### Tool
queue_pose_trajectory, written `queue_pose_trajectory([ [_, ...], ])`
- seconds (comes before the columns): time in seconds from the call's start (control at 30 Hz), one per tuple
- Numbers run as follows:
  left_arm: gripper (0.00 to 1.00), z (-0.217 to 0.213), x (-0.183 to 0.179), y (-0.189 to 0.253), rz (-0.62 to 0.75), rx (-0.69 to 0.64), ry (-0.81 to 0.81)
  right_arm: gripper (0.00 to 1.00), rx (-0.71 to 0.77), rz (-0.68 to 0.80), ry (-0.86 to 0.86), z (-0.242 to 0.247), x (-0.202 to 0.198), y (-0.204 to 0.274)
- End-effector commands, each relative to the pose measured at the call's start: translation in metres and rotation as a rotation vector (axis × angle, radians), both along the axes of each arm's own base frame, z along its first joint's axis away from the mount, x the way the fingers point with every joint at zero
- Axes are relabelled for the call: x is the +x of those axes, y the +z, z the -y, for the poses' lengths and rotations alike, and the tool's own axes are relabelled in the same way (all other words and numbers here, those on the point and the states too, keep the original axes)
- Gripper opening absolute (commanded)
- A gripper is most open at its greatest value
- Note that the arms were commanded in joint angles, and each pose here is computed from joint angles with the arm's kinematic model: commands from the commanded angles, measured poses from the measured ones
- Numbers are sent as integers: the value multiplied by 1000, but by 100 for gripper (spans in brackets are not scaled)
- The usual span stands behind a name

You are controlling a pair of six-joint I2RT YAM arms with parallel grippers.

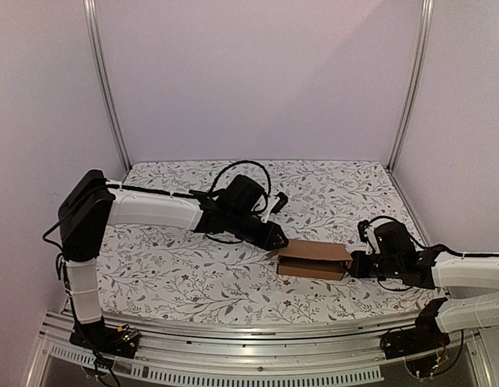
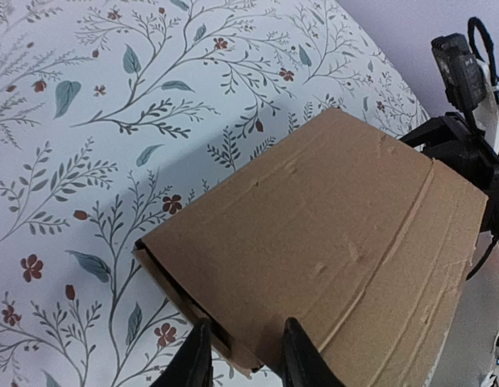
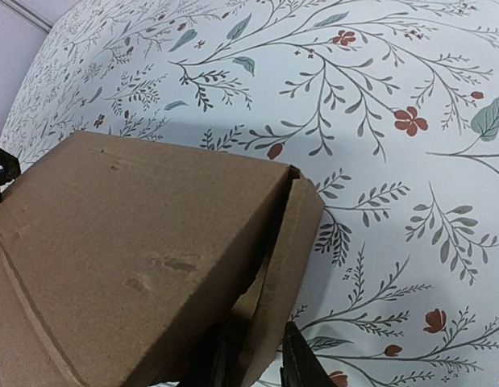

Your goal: Fold the paper box

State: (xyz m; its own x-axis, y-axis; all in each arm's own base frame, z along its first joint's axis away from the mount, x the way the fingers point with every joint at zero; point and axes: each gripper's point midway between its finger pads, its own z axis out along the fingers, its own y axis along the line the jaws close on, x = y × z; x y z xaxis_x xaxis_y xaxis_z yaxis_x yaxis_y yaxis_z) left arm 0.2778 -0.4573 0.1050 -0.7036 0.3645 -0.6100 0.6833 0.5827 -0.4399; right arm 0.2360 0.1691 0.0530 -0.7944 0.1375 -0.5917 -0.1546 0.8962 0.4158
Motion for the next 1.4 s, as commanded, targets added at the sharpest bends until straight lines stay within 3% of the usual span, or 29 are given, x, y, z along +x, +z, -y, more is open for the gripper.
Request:
queue_pose_trajectory([
  [0.0,28,-3,-19,-45,-48,73,-39,21,-78,-37,-13,10,-5,-13],
  [0.57,27,-15,-22,-57,-43,113,-18,30,-157,41,-47,21,6,25],
  [0.83,26,-16,-20,-55,-35,112,-15,27,-115,63,-25,10,5,38],
  [1.13,26,-16,-21,-54,-35,110,-15,21,-81,17,-6,-10,6,11],
  [1.37,26,-18,-22,-53,-28,113,-14,20,-142,6,-37,3,2,7],
])
